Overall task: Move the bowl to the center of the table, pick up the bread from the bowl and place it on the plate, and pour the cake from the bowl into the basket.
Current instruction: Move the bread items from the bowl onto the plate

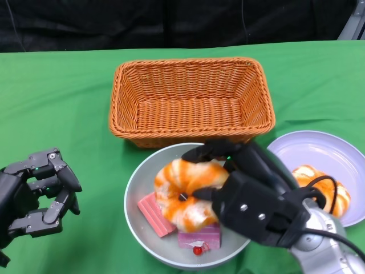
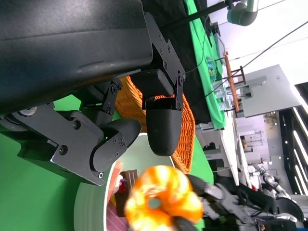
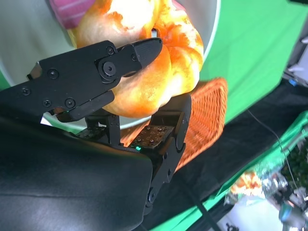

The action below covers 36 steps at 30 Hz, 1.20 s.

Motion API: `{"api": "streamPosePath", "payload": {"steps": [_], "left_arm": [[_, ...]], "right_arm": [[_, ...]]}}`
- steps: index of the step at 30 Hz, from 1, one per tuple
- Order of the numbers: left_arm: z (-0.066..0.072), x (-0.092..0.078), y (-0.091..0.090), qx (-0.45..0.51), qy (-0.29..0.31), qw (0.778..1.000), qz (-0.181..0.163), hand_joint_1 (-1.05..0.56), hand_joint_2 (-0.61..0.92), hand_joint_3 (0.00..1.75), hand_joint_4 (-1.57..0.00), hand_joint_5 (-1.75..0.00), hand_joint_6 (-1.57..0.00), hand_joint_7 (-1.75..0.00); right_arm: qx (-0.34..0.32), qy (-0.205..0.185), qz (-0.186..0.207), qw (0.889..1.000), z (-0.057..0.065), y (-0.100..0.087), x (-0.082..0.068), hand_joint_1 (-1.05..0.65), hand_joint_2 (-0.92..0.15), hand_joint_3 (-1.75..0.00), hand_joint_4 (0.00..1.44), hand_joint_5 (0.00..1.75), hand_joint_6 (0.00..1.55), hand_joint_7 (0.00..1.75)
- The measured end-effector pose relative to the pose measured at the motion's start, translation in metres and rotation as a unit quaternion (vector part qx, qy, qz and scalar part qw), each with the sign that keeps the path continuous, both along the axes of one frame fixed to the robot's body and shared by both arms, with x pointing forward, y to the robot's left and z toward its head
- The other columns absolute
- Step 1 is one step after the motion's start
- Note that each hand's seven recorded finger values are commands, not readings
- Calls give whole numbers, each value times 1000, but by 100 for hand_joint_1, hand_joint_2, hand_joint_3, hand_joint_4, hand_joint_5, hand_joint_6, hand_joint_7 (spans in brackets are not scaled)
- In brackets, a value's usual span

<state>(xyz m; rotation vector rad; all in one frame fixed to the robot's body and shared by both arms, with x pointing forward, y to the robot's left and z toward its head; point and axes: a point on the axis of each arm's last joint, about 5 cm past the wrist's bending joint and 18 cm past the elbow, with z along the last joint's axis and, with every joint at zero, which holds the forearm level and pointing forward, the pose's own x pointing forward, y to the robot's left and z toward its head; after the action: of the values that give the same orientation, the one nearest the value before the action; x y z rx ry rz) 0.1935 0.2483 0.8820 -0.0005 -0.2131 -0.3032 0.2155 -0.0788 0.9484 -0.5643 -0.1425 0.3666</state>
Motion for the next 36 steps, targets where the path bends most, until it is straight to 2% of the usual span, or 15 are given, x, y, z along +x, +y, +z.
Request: {"api": "streamPosePath", "payload": {"steps": [5, 8, 11, 13, 16, 17, 18, 20, 22, 25, 36], "left_arm": [[0, 0, 0, 0, 0, 1000, 0, -1, 51, 119, -76, -166, -76, -142], [0, 1, 0, 0, -1, 1000, 0, -3, 51, 118, -76, -165, -76, -141], [0, 1, 0, 0, -1, 1000, 0, -2, 52, 117, -76, -165, -76, -140], [1, 1, 0, 0, -2, 1000, 0, -3, 52, 116, -76, -165, -76, -139], [1, 1, 0, 0, -1, 1000, 0, -4, 52, 116, -76, -165, -76, -139], [1, 1, 0, 0, -1, 1000, 0, -3, 52, 115, -75, -165, -76, -139], [1, 1, 0, -1, -1, 1000, 0, -2, 53, 114, -74, -166, -76, -138], [1, 1, 0, -2, -1, 1000, 0, -2, 54, 113, -74, -166, -76, -138], [1, 1, 1, -1, -1, 1000, 0, -3, 54, 111, -73, -166, -75, -137], [1, 1, 2, 1, 0, 1000, 0, -4, 55, 109, -72, -167, -74, -138], [0, 1, 5, -4, 2, 1000, 1, -2, 57, 107, -73, -167, -75, -138]], "right_arm": [[11, 18, -5, 1000, 3, -3, 0, -22, -92, -7, 70, 169, 86, 71], [38, 43, -11, 998, 4, -7, -1, -26, -92, -7, 57, 154, 83, 72], [74, 69, -29, 994, 9, -14, -1, -27, -92, -8, 53, 149, 82, 73], [90, 79, -33, 992, 9, -18, 0, -27, -92, -8, 63, 158, 81, 77], [107, 89, -38, 990, 9, -23, 0, -26, -92, -8, 66, 159, 81, 78], [113, 92, -39, 989, 9, -25, 0, -25, -92, -8, 68, 157, 80, 80], [123, 95, -43, 987, 9, -28, -1, -25, -92, -10, 66, 139, 79, 80], [144, 100, -59, 983, 10, -37, -1, -25, -92, -10, 65, 128, 78, 79], [165, 105, -75, 978, 10, -46, 0, -22, -92, -9, 66, 146, 77, 87], [193, 109, -90, 971, 9, -55, -2, -21, -92, -6, 63, 160, 74, 97], [192, 103, -178, 960, 0, -89, -7, -16, -92, -8, 61, 160, 69, 102]]}}
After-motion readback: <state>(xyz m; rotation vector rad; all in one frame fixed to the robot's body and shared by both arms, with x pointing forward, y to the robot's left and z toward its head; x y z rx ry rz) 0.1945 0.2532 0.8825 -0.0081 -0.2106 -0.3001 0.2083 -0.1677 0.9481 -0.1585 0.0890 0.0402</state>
